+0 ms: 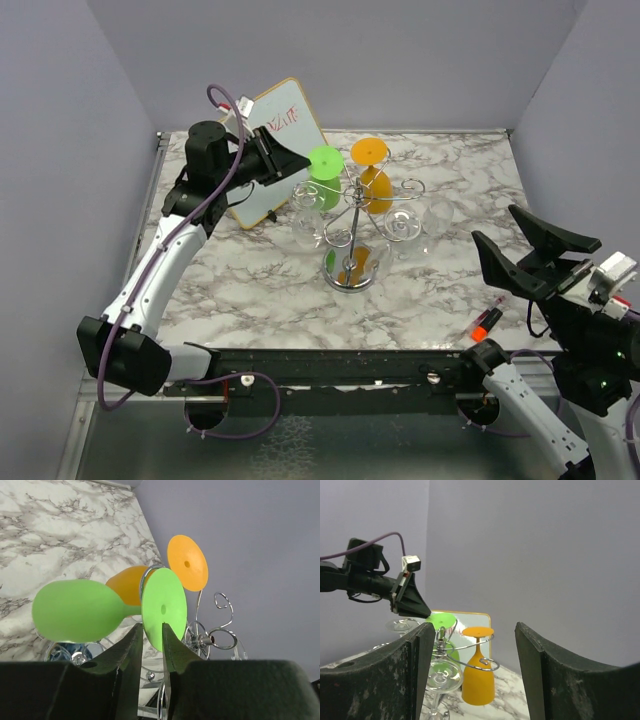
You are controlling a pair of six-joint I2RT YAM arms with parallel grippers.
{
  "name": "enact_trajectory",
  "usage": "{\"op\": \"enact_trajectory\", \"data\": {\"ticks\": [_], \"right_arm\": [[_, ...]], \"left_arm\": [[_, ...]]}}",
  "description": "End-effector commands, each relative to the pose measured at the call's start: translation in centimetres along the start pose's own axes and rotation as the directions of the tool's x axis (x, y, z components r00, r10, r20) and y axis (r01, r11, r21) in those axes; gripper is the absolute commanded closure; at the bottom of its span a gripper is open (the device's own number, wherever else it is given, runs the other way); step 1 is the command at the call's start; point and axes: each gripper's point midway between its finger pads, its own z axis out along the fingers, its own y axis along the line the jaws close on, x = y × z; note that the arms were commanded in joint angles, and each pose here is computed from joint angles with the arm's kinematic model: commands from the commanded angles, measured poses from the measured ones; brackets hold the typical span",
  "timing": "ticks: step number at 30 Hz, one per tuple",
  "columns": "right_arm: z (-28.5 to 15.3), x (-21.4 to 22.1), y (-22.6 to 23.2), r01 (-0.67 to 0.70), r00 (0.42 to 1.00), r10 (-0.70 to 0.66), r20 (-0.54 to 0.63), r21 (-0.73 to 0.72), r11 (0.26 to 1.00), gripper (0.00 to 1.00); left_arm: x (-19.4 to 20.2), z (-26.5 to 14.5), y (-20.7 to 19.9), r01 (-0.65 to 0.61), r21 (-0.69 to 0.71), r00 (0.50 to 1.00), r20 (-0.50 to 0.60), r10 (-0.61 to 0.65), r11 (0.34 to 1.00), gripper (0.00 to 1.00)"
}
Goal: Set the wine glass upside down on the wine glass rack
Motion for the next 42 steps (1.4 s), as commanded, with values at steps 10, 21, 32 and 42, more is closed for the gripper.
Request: {"op": "enact_trajectory", "data": {"ticks": [10,21,32,42], "right_arm": [[-0.1,11.6,-3.5,-0.198,0.904,0.308,-0.295,0.351,0.915,0.3],[-4.7,20.2,-7.3,-0.074,0.727,0.56,-0.398,0.765,0.64,0.36],[-5.2,24.2,-9.7,0.197,0.62,0.609,-0.495,0.849,0.49,0.32],[-3.7,28.4,-11.6,0.285,0.57,0.599,-0.562,0.82,0.497,0.31]], "left_arm": [[-2.1,-4.4,0.6,-0.188,-0.185,0.973,0.102,0.209,0.965,0.66],[-2.4,-8.5,2.0,-0.335,-0.347,0.912,0.113,0.393,0.876,0.51],[-2.1,-9.6,2.3,-0.38,-0.395,0.891,0.086,0.445,0.837,0.38],[-2.1,-10.0,0.8,-0.418,-0.375,0.874,0.083,0.48,0.827,0.29]]}}
